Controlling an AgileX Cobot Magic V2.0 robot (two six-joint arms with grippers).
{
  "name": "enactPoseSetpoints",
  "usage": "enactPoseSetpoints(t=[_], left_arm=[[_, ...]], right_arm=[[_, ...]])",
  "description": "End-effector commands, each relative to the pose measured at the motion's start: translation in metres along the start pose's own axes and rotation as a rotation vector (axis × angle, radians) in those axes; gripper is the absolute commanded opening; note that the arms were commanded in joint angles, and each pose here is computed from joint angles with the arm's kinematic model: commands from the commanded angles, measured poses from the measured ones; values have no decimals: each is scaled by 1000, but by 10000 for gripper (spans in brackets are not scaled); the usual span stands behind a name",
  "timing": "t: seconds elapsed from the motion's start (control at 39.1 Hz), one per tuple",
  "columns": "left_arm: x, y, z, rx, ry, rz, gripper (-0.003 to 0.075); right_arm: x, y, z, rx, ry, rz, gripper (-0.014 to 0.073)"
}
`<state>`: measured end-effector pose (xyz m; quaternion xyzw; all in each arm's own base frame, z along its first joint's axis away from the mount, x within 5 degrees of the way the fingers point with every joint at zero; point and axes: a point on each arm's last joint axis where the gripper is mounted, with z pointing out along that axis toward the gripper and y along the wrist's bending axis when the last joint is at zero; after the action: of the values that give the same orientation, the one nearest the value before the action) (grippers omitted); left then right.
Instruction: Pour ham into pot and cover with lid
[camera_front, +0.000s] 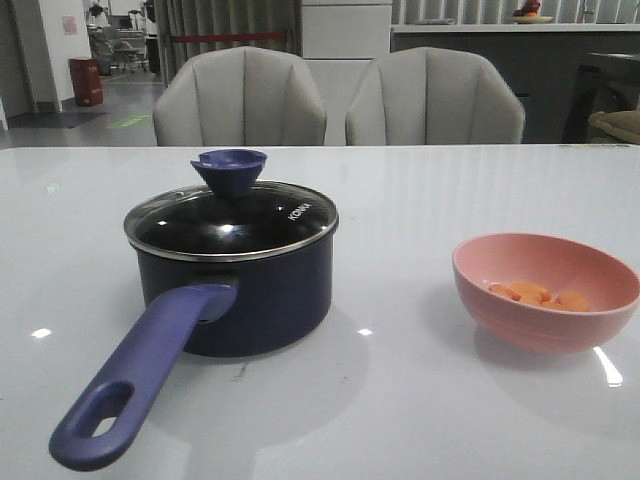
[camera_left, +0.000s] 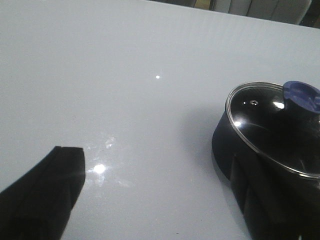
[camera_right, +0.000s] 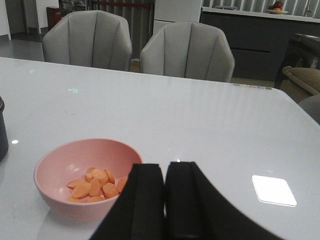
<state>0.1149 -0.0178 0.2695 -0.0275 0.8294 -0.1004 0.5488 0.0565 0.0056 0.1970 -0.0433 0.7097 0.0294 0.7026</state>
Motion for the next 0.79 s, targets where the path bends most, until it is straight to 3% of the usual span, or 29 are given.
enactPoseSetpoints(t=[0.0, 0.13, 0.33, 0.59, 0.77], left_arm=[[-36, -9, 0, 16, -67, 12, 634], [-64, -15, 10, -4, 5, 85, 634], [-102, -44, 52, 45, 193, 72, 634], [-122, -116, 113, 178, 365, 180, 634], [-124, -161, 149, 204, 513, 239, 634]], right_arm=[[-11, 0, -2, -1, -106, -15, 161], [-11, 0, -2, -1, -106, -15, 161], [-11, 0, -2, -1, -106, -15, 161], [-11, 0, -2, -1, -106, -15, 161], [-11, 0, -2, -2, -106, -15, 161]])
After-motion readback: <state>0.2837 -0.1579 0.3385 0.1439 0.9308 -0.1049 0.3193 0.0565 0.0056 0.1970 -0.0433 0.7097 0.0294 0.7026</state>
